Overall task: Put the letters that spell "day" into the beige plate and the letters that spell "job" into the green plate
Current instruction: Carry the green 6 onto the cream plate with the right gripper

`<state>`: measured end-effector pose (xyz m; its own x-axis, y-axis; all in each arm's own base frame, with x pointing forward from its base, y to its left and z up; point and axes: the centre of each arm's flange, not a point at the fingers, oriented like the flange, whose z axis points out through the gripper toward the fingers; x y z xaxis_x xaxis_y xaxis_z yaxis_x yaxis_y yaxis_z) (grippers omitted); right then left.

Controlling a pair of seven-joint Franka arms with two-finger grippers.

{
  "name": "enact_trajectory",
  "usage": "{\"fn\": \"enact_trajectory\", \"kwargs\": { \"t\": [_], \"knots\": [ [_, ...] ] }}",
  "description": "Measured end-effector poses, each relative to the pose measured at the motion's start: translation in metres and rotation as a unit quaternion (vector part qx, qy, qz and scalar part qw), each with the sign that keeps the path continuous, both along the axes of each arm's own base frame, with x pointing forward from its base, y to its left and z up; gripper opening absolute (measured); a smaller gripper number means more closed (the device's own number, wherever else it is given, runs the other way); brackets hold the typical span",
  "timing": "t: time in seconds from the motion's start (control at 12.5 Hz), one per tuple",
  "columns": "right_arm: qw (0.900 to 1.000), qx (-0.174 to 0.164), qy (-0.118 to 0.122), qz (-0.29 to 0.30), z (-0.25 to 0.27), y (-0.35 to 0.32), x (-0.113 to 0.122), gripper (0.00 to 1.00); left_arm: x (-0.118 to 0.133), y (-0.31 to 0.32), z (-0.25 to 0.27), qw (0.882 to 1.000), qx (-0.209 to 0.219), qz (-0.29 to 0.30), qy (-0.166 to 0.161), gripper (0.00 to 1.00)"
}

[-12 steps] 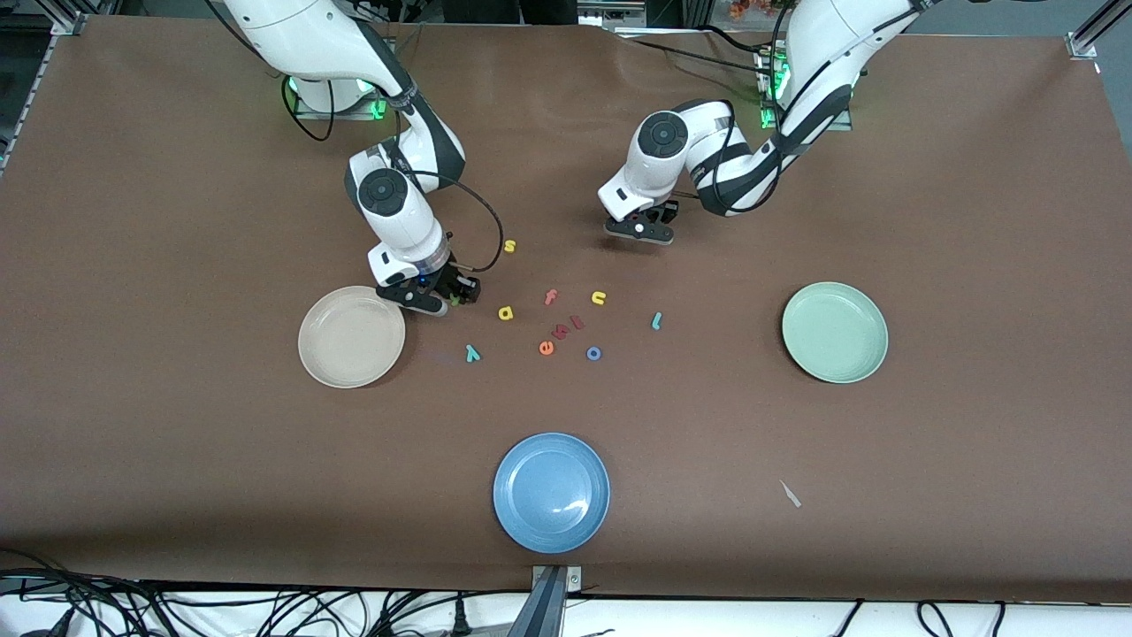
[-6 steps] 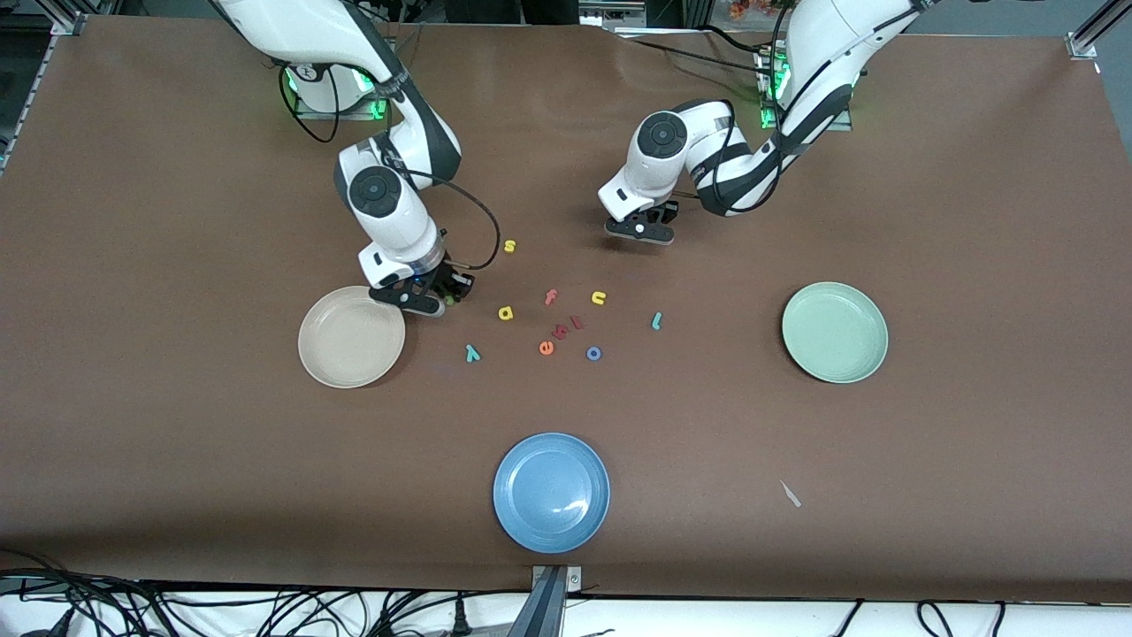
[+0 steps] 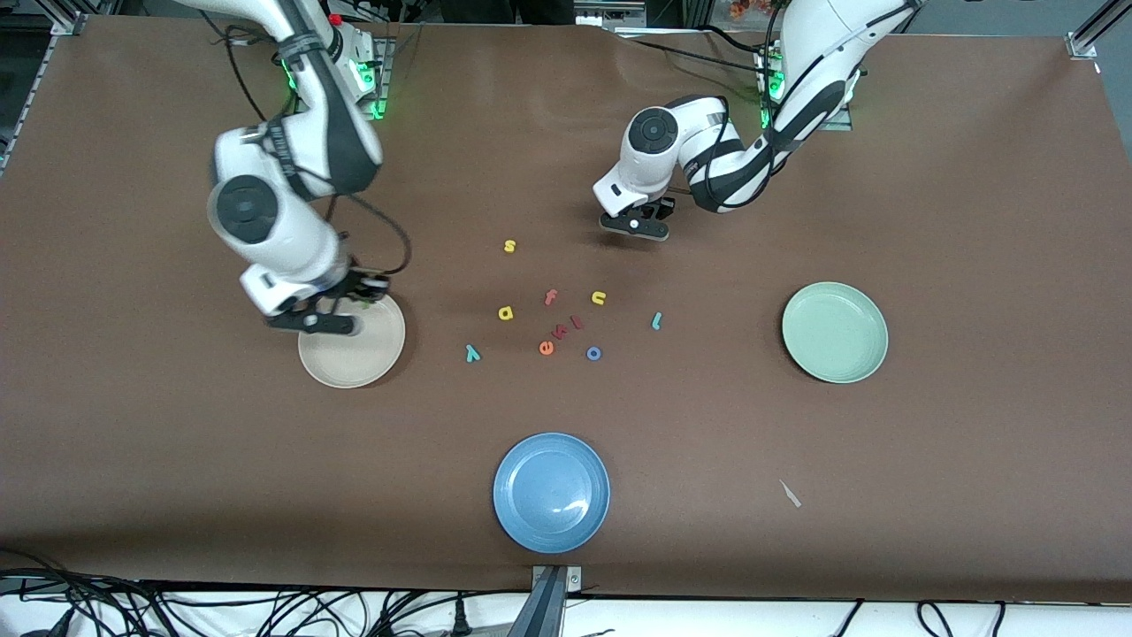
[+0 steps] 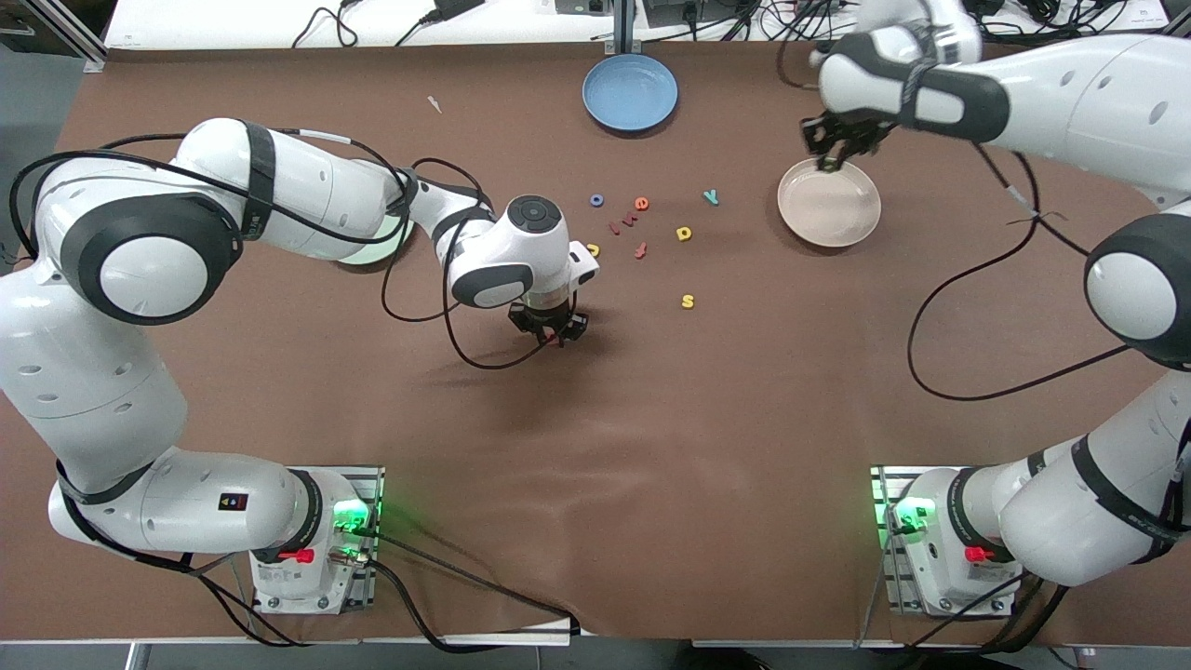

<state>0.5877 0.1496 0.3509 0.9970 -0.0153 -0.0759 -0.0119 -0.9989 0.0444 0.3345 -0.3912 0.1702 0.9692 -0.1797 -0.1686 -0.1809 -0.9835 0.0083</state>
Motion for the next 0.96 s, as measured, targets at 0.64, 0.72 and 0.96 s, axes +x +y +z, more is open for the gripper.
{"fn": "enact_trajectory", "kwargs": {
  "t": [0.64,0.72,0.96],
  "knots": [
    [0.999,0.018,0.012,0.027,-0.017,-0.043,0.015,0.33,0.021,0.002,0.01,1.0,-0.006,0.016,-0.012,0.33],
    [0.999,0.017,0.012,0.028,-0.018,-0.042,0.015,0.4,0.039,0.007,0.019,0.999,-0.004,0.026,-0.02,0.33],
    [0.999,0.022,0.011,0.021,-0.017,-0.04,0.015,0.69,0.101,0.033,0.055,0.999,0.003,0.039,-0.036,0.33]
  ]
}}
